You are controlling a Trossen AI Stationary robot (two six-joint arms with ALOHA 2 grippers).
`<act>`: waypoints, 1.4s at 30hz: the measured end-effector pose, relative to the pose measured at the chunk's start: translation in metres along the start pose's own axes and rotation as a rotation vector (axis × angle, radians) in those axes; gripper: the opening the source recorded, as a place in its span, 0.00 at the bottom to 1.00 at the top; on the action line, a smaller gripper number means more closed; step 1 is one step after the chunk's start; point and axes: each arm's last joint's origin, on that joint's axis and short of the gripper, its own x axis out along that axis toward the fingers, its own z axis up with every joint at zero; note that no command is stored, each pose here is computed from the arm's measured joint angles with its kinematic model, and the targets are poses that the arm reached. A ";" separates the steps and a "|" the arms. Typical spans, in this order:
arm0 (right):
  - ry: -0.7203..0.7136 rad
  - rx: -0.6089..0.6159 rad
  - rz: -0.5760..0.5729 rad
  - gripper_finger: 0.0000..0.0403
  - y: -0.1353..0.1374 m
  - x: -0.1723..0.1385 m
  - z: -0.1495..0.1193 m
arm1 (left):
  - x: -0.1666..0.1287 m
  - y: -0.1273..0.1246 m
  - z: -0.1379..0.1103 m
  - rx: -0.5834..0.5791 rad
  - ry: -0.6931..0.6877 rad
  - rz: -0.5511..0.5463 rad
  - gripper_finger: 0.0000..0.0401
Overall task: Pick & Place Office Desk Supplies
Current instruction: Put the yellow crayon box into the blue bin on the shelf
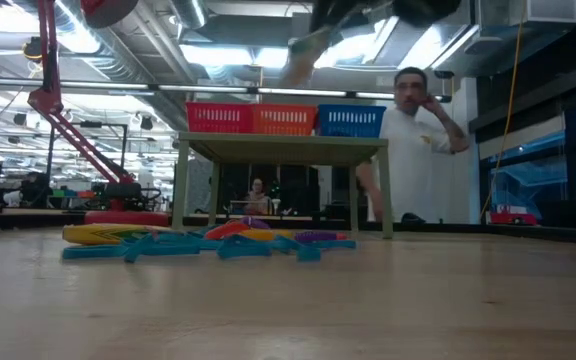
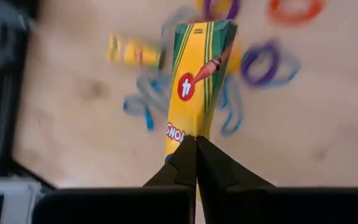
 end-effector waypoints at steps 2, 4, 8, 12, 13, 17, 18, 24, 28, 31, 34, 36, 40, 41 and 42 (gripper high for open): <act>-0.059 0.015 -0.003 0.00 -0.007 -0.017 0.015 | 0.001 0.000 -0.001 -0.001 0.006 0.001 0.41; -0.117 0.032 0.000 0.00 -0.012 -0.032 0.030 | 0.002 0.001 -0.001 -0.001 0.008 0.001 0.41; -0.214 0.037 0.012 0.00 -0.023 -0.054 0.065 | 0.004 0.001 -0.002 -0.001 0.018 -0.005 0.41; -0.278 0.027 -0.001 0.00 -0.034 -0.066 0.102 | 0.007 0.001 -0.003 -0.005 0.029 -0.015 0.41; -0.288 0.025 -0.014 0.00 -0.038 -0.068 0.111 | 0.008 0.001 -0.004 -0.004 0.035 -0.022 0.41; -0.289 -0.002 -0.051 0.00 -0.049 -0.068 0.144 | 0.011 -0.001 -0.005 0.000 0.049 -0.044 0.41; -0.288 -0.015 -0.061 0.00 -0.052 -0.068 0.150 | 0.012 -0.002 -0.006 0.002 0.053 -0.047 0.41; -0.241 -0.051 -0.099 0.00 -0.069 -0.061 0.192 | 0.013 -0.003 -0.006 0.007 0.055 -0.048 0.41; -0.231 -0.036 -0.119 0.00 -0.081 -0.059 0.215 | 0.013 -0.003 -0.006 0.007 0.054 -0.048 0.41; -0.189 -0.029 -0.101 0.00 -0.087 -0.059 0.227 | 0.013 -0.003 -0.006 0.008 0.055 -0.048 0.41; -0.174 -0.044 -0.118 0.00 -0.092 -0.055 0.236 | 0.013 -0.003 -0.006 0.016 0.055 -0.048 0.41; -0.160 -0.040 -0.143 0.00 -0.095 -0.049 0.242 | 0.013 -0.003 -0.006 0.024 0.055 -0.049 0.41; -0.137 -0.040 -0.145 0.00 -0.100 -0.043 0.250 | 0.013 -0.003 -0.006 0.025 0.055 -0.049 0.41; -0.134 -0.044 -0.152 0.00 -0.100 -0.041 0.251 | 0.013 -0.003 -0.006 0.025 0.055 -0.049 0.41; -0.127 -0.047 -0.163 0.00 -0.101 -0.039 0.252 | 0.013 -0.003 -0.006 0.025 0.055 -0.049 0.41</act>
